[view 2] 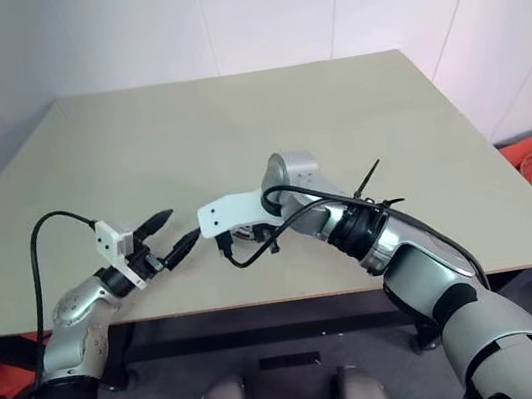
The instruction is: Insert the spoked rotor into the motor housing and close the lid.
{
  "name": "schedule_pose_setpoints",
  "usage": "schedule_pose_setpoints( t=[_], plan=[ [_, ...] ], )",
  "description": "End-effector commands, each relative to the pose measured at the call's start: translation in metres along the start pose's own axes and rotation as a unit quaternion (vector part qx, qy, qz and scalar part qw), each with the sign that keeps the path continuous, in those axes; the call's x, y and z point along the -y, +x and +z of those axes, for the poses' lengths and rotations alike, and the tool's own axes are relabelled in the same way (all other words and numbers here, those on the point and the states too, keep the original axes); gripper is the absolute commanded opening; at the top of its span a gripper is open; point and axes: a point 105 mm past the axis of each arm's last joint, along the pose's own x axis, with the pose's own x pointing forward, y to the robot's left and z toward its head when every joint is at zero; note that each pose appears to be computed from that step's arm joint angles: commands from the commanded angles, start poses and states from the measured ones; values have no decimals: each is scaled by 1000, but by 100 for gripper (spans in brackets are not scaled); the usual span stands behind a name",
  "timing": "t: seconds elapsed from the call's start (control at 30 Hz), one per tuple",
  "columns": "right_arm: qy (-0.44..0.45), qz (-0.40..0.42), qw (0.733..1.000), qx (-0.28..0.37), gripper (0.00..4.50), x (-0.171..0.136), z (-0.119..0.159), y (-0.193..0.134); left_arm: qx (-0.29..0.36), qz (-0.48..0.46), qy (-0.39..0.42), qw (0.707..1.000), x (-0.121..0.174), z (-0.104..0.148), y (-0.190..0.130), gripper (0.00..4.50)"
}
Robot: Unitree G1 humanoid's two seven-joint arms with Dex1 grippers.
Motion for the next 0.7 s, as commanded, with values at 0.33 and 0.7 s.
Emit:
schedule_pose_setpoints(
  t=[0.33,0.7],
  plan=[
    [-53,-30,998,2,434,10,13,-24,15,-10,13,1000,2,9,6,450],
    [-43,-57,987,141,448,13,60,-89,14,-12,14,1000,2,9,7,450]
  ],
)
